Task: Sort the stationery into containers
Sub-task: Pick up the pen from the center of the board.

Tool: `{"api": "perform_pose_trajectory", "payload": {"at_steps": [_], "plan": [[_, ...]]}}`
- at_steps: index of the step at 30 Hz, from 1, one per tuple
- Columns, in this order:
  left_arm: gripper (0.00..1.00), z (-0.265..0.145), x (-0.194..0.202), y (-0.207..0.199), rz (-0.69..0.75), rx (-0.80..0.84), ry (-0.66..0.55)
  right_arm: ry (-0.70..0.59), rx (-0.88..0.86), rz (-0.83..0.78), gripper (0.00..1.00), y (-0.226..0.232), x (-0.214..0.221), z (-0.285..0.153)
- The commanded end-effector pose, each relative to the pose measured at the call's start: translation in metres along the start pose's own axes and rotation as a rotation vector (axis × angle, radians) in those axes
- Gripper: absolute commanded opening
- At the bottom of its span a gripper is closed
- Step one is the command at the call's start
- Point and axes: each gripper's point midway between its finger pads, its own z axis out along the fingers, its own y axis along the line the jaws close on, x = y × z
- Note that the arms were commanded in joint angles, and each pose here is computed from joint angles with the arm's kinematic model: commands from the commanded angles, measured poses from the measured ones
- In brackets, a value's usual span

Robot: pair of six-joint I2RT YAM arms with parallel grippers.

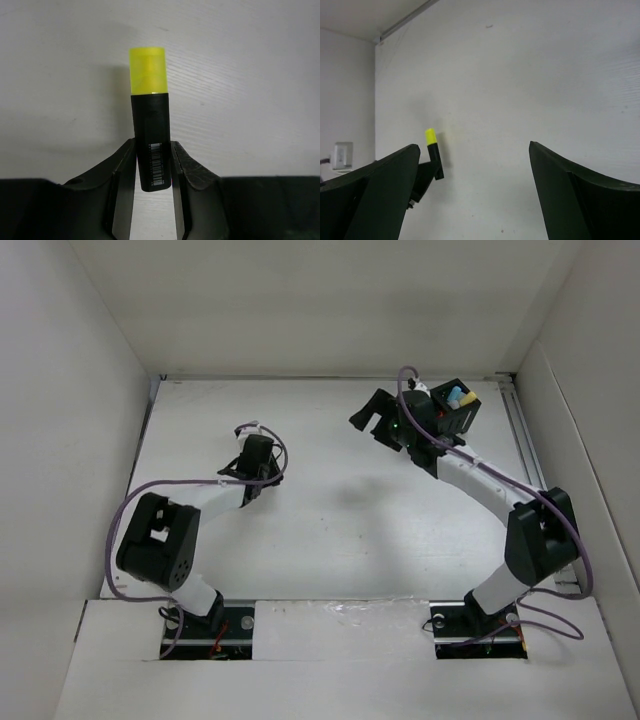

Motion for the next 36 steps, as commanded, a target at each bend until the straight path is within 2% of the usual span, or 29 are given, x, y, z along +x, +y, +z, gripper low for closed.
{"api": "perform_pose_trajectory", "payload": {"at_steps": [1, 2, 6, 9, 13, 25, 29, 30, 32, 33, 36], "plan": [[0.00, -0.029, -0.025, -0.039, 0.034, 0.203, -0.070, 0.096, -0.137, -0.019, 0.96, 0.024, 0.018, 0.010], [0.00, -0.039, -0.036, -0.049, 0.035, 0.256, -0.104, 0.108, -0.171, -0.024, 0.96, 0.033, 0.022, 0.008], [0.00, -0.063, -0.034, -0.080, 0.086, 0.428, -0.114, 0.196, -0.257, -0.035, 0.96, 0.047, 0.046, 0.011], [0.00, -0.074, -0.027, -0.100, 0.141, 0.527, -0.130, 0.213, -0.284, -0.035, 0.96, 0.055, 0.057, 0.014], [0.00, -0.085, -0.016, -0.119, 0.177, 0.653, -0.099, 0.260, -0.326, -0.044, 0.98, 0.065, 0.071, 0.012], [0.00, -0.098, -0.007, -0.132, 0.199, 0.776, -0.086, 0.334, -0.362, -0.033, 0.96, 0.071, 0.097, 0.030], [0.00, -0.101, -0.004, -0.134, 0.194, 0.802, -0.078, 0.369, -0.382, -0.016, 0.84, 0.071, 0.105, 0.032], [0.00, -0.101, -0.004, -0.134, 0.194, 0.802, -0.078, 0.369, -0.382, -0.016, 0.71, 0.071, 0.105, 0.032], [0.00, -0.101, -0.004, -0.134, 0.194, 0.802, -0.078, 0.370, -0.395, -0.017, 0.54, 0.074, 0.105, 0.031], [0.00, -0.101, -0.004, -0.134, 0.194, 0.802, -0.078, 0.370, -0.395, -0.017, 0.40, 0.074, 0.105, 0.031], [0.00, -0.101, -0.004, -0.134, 0.194, 0.802, -0.078, 0.385, -0.407, -0.021, 0.20, 0.077, 0.110, 0.028]]}}
